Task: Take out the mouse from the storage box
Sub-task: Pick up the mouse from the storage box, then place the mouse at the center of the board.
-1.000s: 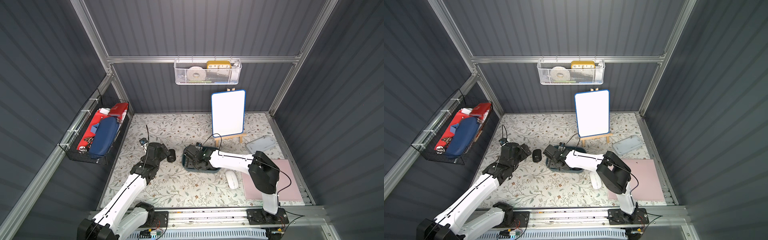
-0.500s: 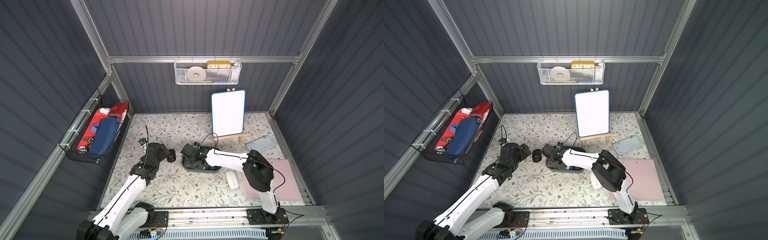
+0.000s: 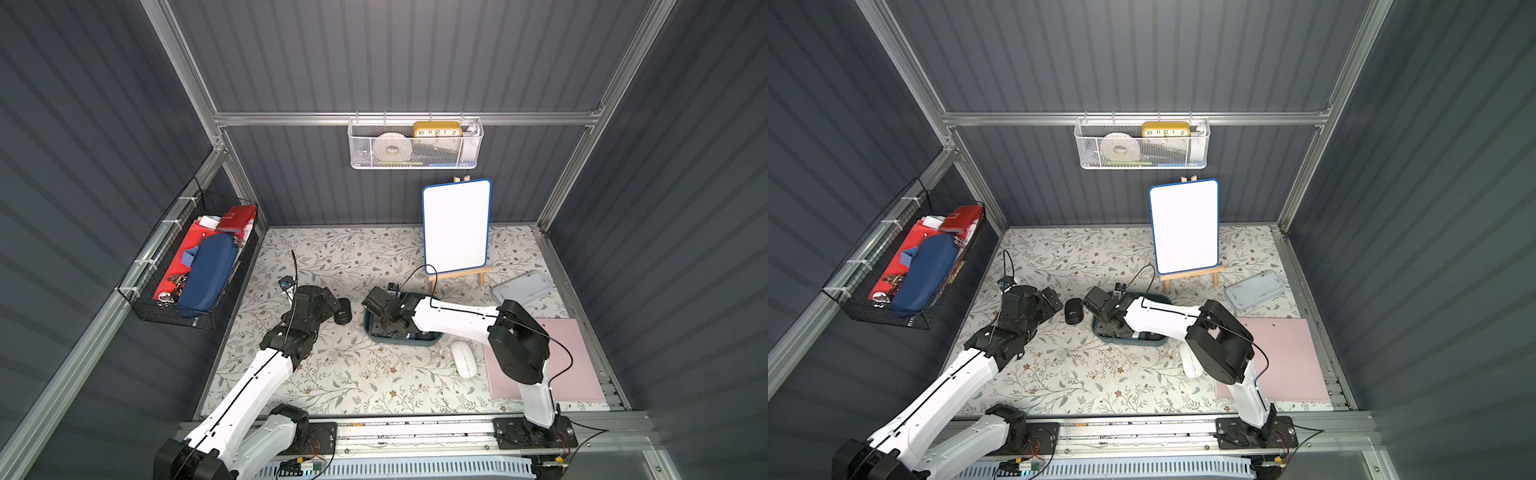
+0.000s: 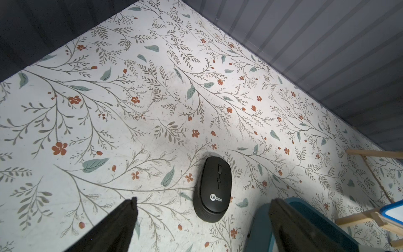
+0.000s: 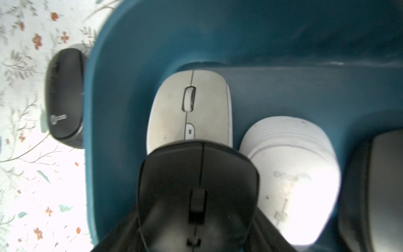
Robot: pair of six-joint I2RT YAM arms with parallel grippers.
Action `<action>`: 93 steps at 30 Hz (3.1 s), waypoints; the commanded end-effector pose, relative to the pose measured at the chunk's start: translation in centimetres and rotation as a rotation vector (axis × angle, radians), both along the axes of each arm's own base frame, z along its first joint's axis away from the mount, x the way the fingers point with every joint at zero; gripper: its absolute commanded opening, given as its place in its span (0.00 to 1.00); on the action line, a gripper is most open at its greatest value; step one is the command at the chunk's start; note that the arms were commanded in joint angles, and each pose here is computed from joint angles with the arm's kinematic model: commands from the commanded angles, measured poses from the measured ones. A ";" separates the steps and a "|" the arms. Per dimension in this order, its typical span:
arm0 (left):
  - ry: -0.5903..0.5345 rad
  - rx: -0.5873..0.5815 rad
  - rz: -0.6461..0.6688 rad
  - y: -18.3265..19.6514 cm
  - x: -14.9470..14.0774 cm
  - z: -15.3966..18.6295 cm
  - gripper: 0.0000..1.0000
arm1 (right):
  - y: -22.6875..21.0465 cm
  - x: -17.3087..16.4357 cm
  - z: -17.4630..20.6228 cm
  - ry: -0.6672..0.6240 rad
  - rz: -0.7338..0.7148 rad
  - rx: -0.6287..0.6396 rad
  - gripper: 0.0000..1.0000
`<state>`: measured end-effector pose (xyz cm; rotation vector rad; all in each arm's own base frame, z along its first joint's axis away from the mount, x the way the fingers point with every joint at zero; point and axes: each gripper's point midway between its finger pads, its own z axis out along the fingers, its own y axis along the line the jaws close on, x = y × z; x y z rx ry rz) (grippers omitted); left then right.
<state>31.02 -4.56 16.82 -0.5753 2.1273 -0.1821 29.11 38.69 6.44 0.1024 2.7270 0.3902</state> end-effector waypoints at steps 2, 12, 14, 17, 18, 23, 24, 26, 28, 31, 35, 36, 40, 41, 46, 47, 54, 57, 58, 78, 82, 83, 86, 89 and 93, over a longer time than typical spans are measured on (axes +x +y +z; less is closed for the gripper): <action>0.001 -0.004 -0.037 -0.7 0.3 0.3 0.99 | -0.7 0.4 3.7 -0.064 0.024 0.024 0.54; -0.002 -0.035 -0.075 -1.7 0.9 1.1 0.99 | -6.4 0.8 8.0 -0.121 -0.018 0.020 0.54; -0.005 -0.044 -0.080 -1.8 0.9 1.2 0.99 | -7.9 0.8 8.7 -0.129 -0.032 0.018 0.54; -0.007 -0.055 -0.091 -2.2 1.1 1.4 0.99 | -10.7 0.9 9.1 -0.137 -0.068 0.003 0.53; -0.002 -0.055 -0.092 -2.2 1.1 1.3 0.99 | -11.9 1.0 9.2 -0.142 -0.089 -0.007 0.53; 0.002 -0.069 -0.103 -2.6 1.2 1.1 0.99 | -17.0 0.9 9.4 -0.179 -0.166 -0.045 0.53; 0.003 -0.070 -0.106 -2.6 1.3 1.1 0.99 | -18.1 0.8 9.3 -0.176 -0.180 -0.054 0.53; 0.007 -0.073 -0.113 -2.9 1.4 1.0 0.99 | -19.9 0.6 9.1 -0.165 -0.197 -0.068 0.53; 0.009 -0.076 -0.118 -3.0 1.5 1.0 0.99 | -21.5 0.2 8.7 -0.149 -0.204 -0.081 0.53; 0.008 -0.082 -0.129 -3.3 1.8 1.2 0.99 | -23.4 -0.2 7.9 -0.113 -0.208 -0.109 0.53; 0.002 -0.092 -0.132 -3.6 2.0 1.3 0.99 | -25.3 -0.5 6.0 -0.035 -0.213 -0.136 0.53; 0.003 -0.095 -0.132 -3.6 2.0 1.2 0.99 | -25.6 -0.6 5.4 -0.018 -0.214 -0.139 0.53; 0.009 -0.101 -0.135 -3.9 2.0 0.8 0.99 | -26.0 -0.3 3.3 0.050 -0.212 -0.130 0.53; 0.010 -0.101 -0.135 -3.9 1.9 0.8 0.99 | -25.9 -0.3 2.9 0.068 -0.209 -0.129 0.53; 0.018 -0.092 -0.134 -3.8 1.7 0.7 0.99 | -25.3 0.4 0.7 0.146 -0.205 -0.135 0.53; 0.015 -0.091 -0.135 -3.8 1.7 0.8 0.99 | -25.3 0.6 0.4 0.149 -0.208 -0.138 0.53; 0.015 -0.082 -0.137 -3.8 1.6 0.7 0.99 | -24.8 1.4 -0.9 0.181 -0.216 -0.144 0.55; 0.016 -0.079 -0.135 -3.7 1.7 0.5 0.99 | -24.7 1.4 -1.2 0.195 -0.228 -0.138 0.58; 0.018 -0.078 -0.133 -3.7 1.7 0.4 1.00 | -24.5 1.3 -1.5 0.205 -0.229 -0.128 0.58; 0.004 -0.108 -0.187 -5.7 2.1 1.1 0.99 | -25.1 1.6 -2.7 0.193 -0.261 -0.160 0.73; 0.011 -0.107 -0.227 -7.3 2.4 1.5 0.99 | -25.5 1.5 -2.1 0.179 -0.266 -0.167 0.75; 0.014 -0.109 -0.254 -8.2 2.5 1.8 1.00 | -25.4 1.4 -1.8 0.174 -0.263 -0.161 0.75; 0.044 -0.104 -0.347 -11.2 2.6 3.0 0.99 | -24.7 1.2 -0.1 0.144 -0.216 -0.118 0.75; 0.070 -0.082 -0.449 -14.5 2.1 3.7 0.99 | -24.7 0.9 1.7 0.089 -0.189 -0.115 0.76; 0.166 -0.039 -0.544 -18.2 1.4 1.9 0.99 | -25.1 0.2 3.3 0.042 -0.190 -0.104 0.76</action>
